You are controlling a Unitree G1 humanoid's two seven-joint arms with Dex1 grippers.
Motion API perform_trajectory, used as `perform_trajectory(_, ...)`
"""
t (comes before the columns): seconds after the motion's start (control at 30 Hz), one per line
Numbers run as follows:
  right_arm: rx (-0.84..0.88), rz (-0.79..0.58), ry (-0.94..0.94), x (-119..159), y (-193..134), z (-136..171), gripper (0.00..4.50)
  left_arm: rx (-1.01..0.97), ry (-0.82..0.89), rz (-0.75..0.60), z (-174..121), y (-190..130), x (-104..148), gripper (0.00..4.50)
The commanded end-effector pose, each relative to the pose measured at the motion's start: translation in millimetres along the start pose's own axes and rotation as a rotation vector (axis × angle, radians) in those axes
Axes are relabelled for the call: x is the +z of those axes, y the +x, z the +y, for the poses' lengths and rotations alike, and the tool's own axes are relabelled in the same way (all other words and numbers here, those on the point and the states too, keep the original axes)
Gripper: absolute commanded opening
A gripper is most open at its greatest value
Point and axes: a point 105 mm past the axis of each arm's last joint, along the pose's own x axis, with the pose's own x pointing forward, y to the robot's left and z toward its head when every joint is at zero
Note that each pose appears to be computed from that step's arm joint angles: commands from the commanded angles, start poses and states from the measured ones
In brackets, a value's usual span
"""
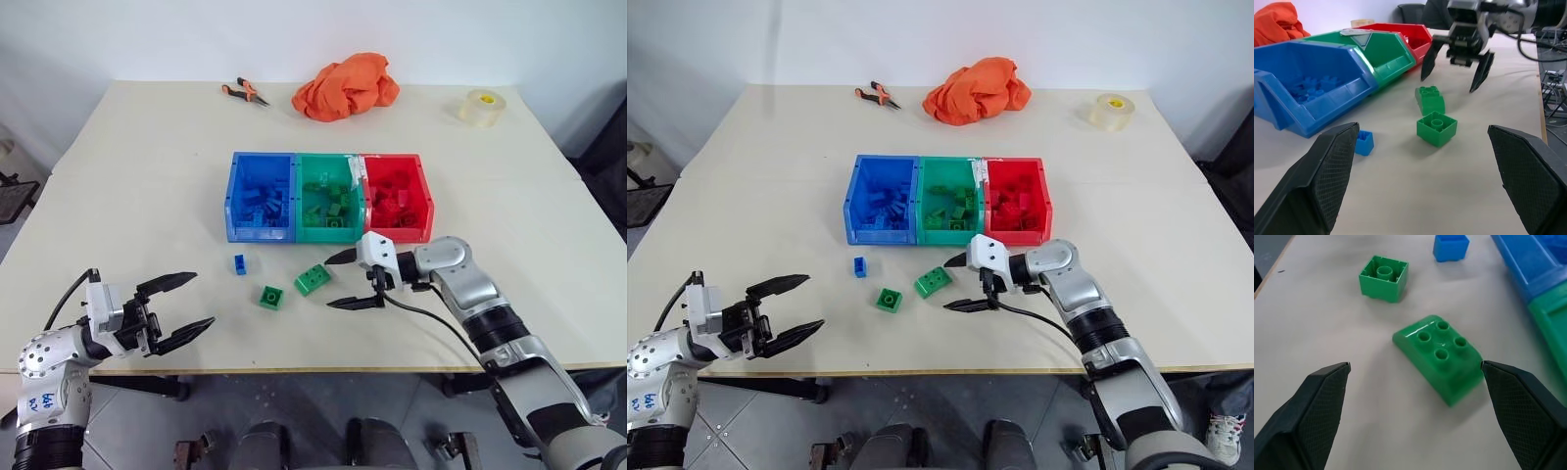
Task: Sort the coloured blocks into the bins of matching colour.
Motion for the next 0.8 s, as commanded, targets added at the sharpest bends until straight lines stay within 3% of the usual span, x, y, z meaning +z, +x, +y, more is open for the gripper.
perform_trajectory(0.03, 0.006, -0.009, -0.051, 6.7, 5.0, -7.7, 4.47, 0.019, 0.034, -0.017, -1.5, -3.7, 10.8, 4.5)
perform_trajectory(0.37, 0.085, 0.034, -0.031, 1.1, 30.2, -10.8, 4.47, 0.045, 0.035, -0.013, -6.2, -6.7, 11.8, 4.5)
perform_trajectory(0.67, 0.042, -0.014, -0.058, 10.4, 18.2, -13.9, 1.45, 0.046, 0.038, -0.017, -2.9, -3.8, 11.7, 4.5)
perform_trajectory(0.8, -0.025, -0.064, -0.057, 24.8, 1.8, -17.4, 1.45, 0.04, 0.037, -0.022, -0.7, 0.3, 11.0, 4.5)
